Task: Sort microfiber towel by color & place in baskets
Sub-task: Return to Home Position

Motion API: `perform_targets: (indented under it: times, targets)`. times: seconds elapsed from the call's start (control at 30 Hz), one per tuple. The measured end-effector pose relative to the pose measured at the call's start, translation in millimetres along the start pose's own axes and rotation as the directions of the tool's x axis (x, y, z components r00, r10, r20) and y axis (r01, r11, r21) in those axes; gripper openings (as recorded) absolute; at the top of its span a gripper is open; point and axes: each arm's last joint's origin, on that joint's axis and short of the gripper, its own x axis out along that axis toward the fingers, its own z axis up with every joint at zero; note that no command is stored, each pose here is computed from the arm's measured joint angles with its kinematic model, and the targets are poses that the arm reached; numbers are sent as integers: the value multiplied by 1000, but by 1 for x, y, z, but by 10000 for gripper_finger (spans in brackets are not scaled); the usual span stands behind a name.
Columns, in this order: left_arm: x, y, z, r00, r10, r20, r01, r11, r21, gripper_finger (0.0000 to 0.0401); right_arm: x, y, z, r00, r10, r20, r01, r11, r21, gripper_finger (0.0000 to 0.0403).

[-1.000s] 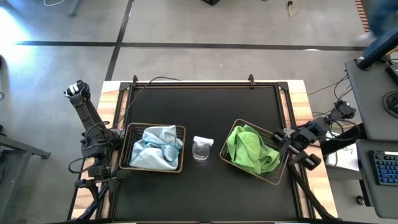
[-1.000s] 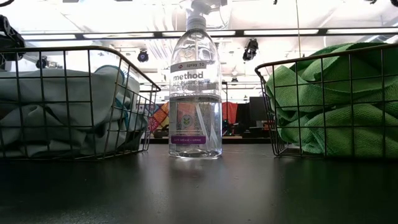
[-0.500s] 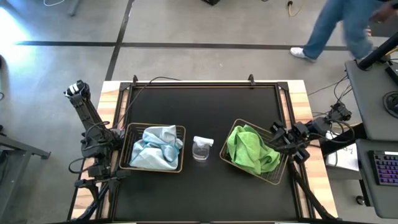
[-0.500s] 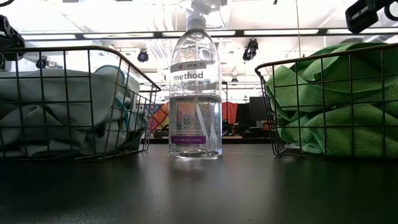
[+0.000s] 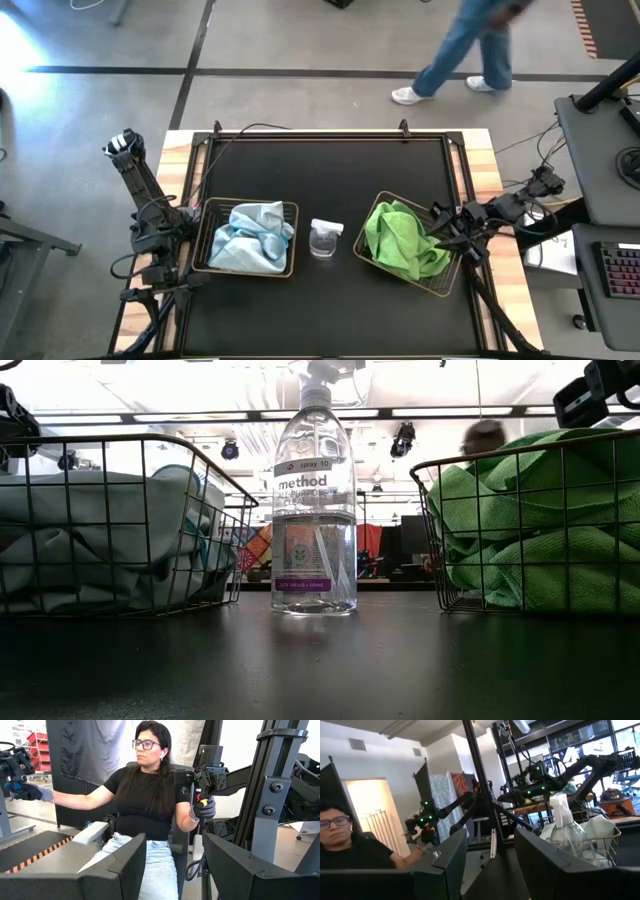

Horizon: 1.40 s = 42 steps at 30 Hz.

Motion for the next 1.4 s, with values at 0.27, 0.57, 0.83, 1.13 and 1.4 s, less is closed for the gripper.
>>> perform_targets:
  times: [0.27,0.57,0.83,1.13,1.4]
  targets:
    - [0,0,0,1000,0,0,0,1000,0,185,0,-4,-14,1000,-3,-12,3,1000,4,160]
    - [0,0,0,1000,-6,-2,6,1000,0,185,-1,-5,-20,1000,-2,-7,2,1000,15,160]
    - [0,0,-3,1000,-4,-15,4,1000,-4,185,-1,-7,-23,999,-28,-31,27,999,-29,160]
    - [-1,0,-2,1000,-6,-6,6,1000,2,185,-1,-9,-24,995,-92,-24,90,993,-81,160]
    - [-4,-1,-3,1000,-5,-17,6,998,59,185,-1,-15,-22,988,-156,-2,153,973,-173,160]
